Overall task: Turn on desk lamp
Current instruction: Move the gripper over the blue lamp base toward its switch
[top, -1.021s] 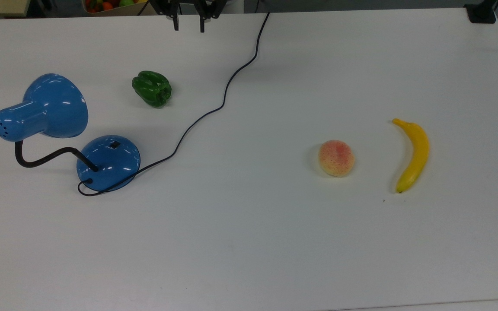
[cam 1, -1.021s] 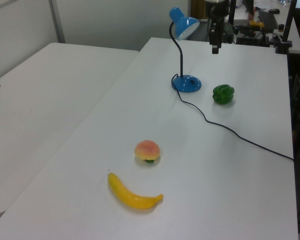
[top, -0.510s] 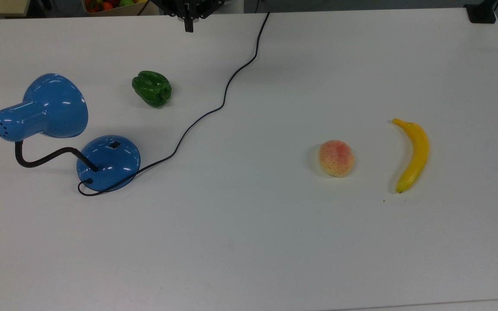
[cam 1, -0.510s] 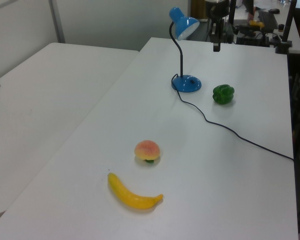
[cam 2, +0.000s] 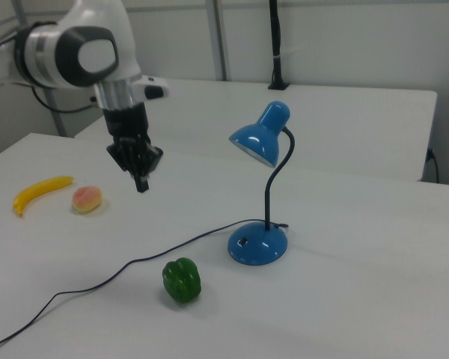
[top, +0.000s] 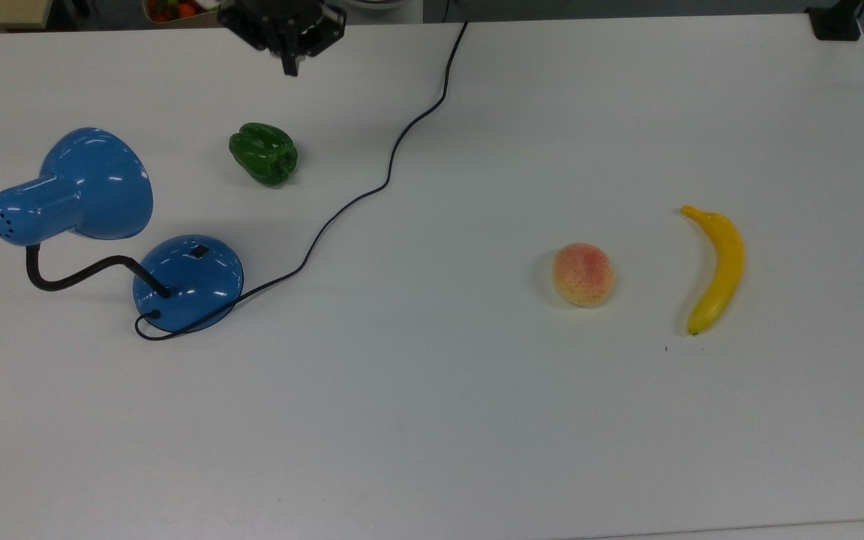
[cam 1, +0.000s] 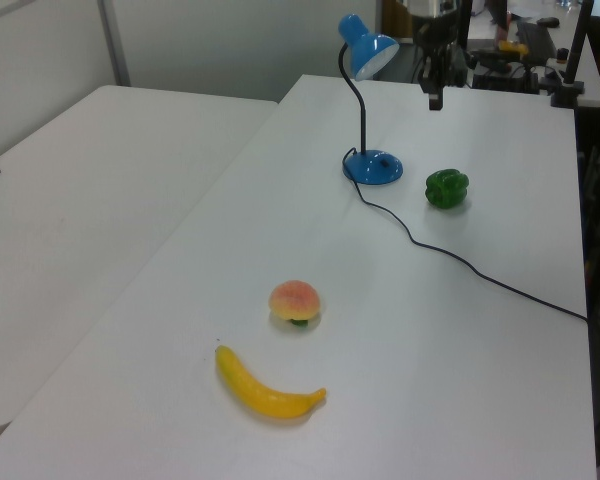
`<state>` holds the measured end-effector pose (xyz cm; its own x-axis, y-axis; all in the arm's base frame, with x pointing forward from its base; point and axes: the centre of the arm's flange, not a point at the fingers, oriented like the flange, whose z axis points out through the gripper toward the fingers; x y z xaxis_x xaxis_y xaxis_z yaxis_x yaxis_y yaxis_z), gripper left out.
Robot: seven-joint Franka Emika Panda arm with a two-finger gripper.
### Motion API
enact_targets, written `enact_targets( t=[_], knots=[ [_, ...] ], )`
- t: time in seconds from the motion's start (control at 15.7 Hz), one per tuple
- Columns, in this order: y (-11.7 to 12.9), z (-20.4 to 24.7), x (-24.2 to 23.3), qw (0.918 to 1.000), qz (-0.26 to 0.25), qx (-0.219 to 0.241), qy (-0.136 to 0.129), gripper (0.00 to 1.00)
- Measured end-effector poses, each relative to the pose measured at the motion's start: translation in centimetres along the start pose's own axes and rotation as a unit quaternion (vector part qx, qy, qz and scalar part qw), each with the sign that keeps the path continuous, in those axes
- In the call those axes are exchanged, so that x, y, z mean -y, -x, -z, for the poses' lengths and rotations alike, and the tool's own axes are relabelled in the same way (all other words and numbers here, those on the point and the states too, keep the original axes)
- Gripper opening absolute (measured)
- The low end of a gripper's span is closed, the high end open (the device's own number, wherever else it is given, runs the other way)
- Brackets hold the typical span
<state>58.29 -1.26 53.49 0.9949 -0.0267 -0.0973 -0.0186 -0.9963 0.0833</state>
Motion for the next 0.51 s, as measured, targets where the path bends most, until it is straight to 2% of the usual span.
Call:
enact_targets(
  t=[0.26,0.51],
  knots=[
    [-0.6,-4.4,-1.8,0.9992,-0.039,0.003,-0.003,0.01],
    [-1.3,-8.7,-3.0,0.9932,-0.112,-0.031,-0.009,0.01]
  ],
)
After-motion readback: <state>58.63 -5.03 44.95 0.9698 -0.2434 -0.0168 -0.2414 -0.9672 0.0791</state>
